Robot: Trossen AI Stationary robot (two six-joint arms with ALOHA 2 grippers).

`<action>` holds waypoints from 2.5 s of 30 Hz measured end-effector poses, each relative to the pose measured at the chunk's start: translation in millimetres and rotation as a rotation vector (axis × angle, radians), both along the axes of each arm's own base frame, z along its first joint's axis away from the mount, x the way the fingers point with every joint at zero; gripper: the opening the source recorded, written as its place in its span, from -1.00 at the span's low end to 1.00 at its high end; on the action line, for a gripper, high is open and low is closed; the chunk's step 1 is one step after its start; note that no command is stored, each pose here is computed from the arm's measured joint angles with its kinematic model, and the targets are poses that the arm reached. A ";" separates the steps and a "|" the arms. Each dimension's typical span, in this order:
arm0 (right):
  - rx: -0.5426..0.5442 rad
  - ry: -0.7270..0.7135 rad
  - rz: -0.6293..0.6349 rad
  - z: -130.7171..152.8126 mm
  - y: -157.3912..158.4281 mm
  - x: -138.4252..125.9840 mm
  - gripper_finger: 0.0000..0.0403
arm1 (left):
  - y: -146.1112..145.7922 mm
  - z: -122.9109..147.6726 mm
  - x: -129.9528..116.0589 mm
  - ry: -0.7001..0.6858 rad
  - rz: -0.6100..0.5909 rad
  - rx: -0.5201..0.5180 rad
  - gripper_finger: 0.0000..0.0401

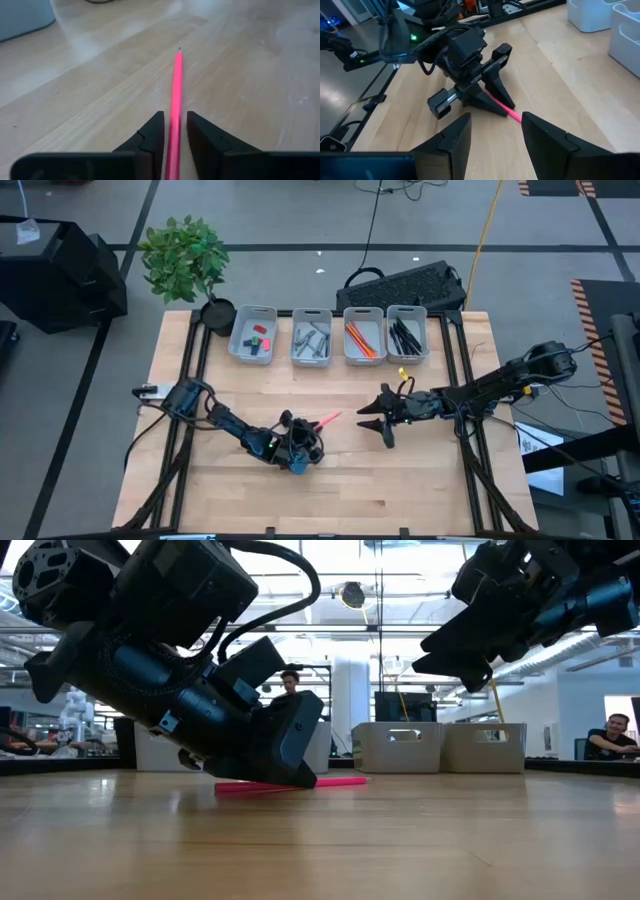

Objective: Sort crayons/erasers/pens/pencils in bins
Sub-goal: Put the pink pencil into the middle right gray bin

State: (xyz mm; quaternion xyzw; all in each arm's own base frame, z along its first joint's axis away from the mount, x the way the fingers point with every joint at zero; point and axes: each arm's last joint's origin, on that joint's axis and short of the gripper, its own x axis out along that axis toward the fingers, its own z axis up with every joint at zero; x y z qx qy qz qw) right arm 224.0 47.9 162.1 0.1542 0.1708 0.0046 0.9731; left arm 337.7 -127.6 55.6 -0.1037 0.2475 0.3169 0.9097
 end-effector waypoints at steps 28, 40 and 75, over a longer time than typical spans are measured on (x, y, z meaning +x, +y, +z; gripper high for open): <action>-0.065 -0.019 0.026 1.3 1.6 0.1 -0.14 | -2.8 0.7 4.7 0.011 -0.103 0.077 -0.86; -0.221 -0.011 0.084 -0.8 1.7 -0.1 0.10 | 10.6 35.8 13.3 -0.002 -0.171 0.091 -0.88; -0.611 0.310 0.307 -24.7 3.5 51.7 -0.75 | 2.8 73.5 45.2 -0.006 -0.307 0.088 -0.85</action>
